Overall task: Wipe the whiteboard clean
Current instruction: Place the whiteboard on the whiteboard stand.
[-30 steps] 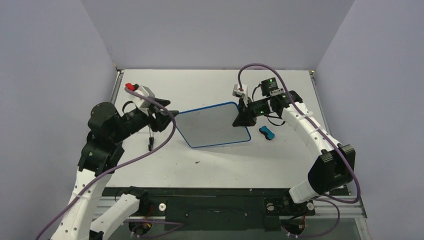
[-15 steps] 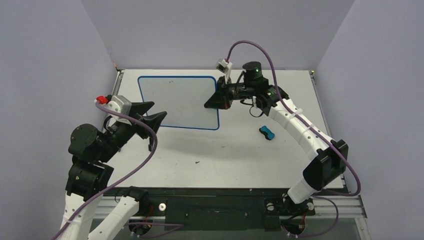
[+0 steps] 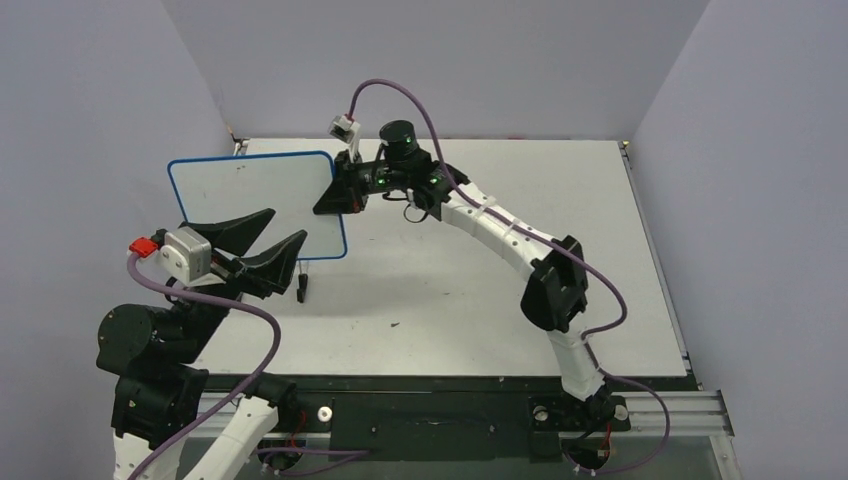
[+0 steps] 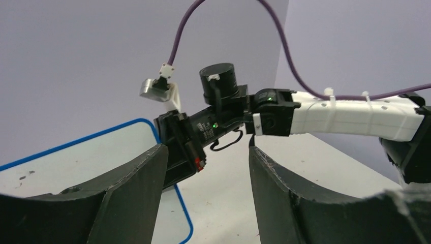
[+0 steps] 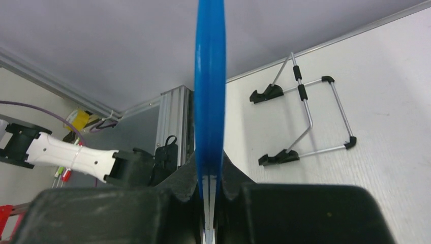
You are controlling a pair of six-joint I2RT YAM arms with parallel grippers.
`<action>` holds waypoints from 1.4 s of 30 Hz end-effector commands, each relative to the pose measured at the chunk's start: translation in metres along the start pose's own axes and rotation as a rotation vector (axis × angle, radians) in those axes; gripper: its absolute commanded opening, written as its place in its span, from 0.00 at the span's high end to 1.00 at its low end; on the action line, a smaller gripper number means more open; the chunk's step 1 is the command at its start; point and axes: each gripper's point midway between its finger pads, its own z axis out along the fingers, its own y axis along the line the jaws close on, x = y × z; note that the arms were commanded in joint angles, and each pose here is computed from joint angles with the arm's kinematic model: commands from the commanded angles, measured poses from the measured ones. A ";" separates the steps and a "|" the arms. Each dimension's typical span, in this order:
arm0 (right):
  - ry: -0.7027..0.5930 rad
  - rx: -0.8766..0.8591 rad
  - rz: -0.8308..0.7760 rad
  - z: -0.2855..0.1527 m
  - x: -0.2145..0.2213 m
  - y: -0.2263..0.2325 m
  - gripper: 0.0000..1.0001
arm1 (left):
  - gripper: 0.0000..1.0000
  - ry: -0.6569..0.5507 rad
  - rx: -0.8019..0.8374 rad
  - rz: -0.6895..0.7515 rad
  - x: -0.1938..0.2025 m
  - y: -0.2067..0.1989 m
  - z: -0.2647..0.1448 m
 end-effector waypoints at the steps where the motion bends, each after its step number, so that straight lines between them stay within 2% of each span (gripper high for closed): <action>1: -0.208 -0.087 -0.082 0.022 -0.064 0.017 1.00 | 0.43 0.014 -0.062 0.024 0.000 0.011 -0.003; 6: -0.242 -0.075 -0.090 0.060 -0.054 -0.011 1.00 | 0.43 0.032 -0.087 0.043 0.005 0.017 -0.003; 13: -0.187 -0.057 -0.088 0.098 -0.001 -0.056 1.00 | 0.42 0.099 -0.109 0.065 0.023 0.025 0.000; 28: -0.105 -0.081 0.022 0.115 0.064 -0.087 1.00 | 0.42 0.164 -0.106 0.091 0.043 0.031 0.008; 42: -0.087 -0.139 0.007 0.119 0.103 -0.093 1.00 | 0.42 0.174 -0.091 0.088 0.047 0.028 0.007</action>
